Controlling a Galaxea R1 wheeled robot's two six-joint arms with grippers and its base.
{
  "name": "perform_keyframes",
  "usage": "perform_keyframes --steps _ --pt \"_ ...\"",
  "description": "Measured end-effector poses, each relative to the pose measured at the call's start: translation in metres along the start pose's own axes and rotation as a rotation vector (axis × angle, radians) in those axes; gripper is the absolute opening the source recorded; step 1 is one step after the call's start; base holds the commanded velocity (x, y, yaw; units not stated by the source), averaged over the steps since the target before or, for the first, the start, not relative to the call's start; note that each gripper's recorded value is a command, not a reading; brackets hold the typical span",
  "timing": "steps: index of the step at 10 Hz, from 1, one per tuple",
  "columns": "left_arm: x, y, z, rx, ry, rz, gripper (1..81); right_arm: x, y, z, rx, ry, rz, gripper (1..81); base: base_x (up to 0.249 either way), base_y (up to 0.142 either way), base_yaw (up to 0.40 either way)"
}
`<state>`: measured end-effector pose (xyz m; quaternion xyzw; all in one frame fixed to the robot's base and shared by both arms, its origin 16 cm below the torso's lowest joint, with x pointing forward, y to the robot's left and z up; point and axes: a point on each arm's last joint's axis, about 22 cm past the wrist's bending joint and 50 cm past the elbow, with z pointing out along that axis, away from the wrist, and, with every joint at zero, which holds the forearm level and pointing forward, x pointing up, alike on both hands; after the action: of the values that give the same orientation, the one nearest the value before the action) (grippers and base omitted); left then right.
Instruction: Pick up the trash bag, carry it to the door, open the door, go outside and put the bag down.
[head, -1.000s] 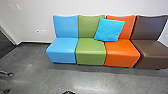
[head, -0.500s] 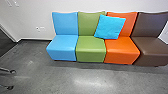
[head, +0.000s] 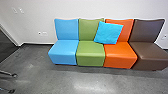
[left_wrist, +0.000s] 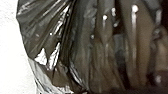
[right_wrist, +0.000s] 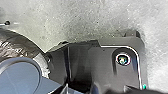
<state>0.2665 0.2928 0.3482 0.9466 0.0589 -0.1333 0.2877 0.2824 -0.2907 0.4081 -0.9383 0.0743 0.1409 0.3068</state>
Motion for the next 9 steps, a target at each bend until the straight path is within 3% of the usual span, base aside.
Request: perform_keyframes --steps 2,7,9 --pt "-0.015 0.010 -0.007 0.006 0.021 0.024 1.0 -0.023 -0.006 0.006 -0.007 0.015 -0.030 81.1 0.000 0.000 0.000" --pt "-0.061 0.016 -0.022 0.049 0.082 0.033 1.0 -0.055 -0.002 0.005 -0.068 0.106 -0.067 81.1 0.000 0.000 0.000" --pt "-0.072 0.010 -0.031 0.083 0.108 0.042 1.0 -0.068 -0.006 0.002 -0.077 0.139 -0.075 81.1 0.000 0.000 0.000"
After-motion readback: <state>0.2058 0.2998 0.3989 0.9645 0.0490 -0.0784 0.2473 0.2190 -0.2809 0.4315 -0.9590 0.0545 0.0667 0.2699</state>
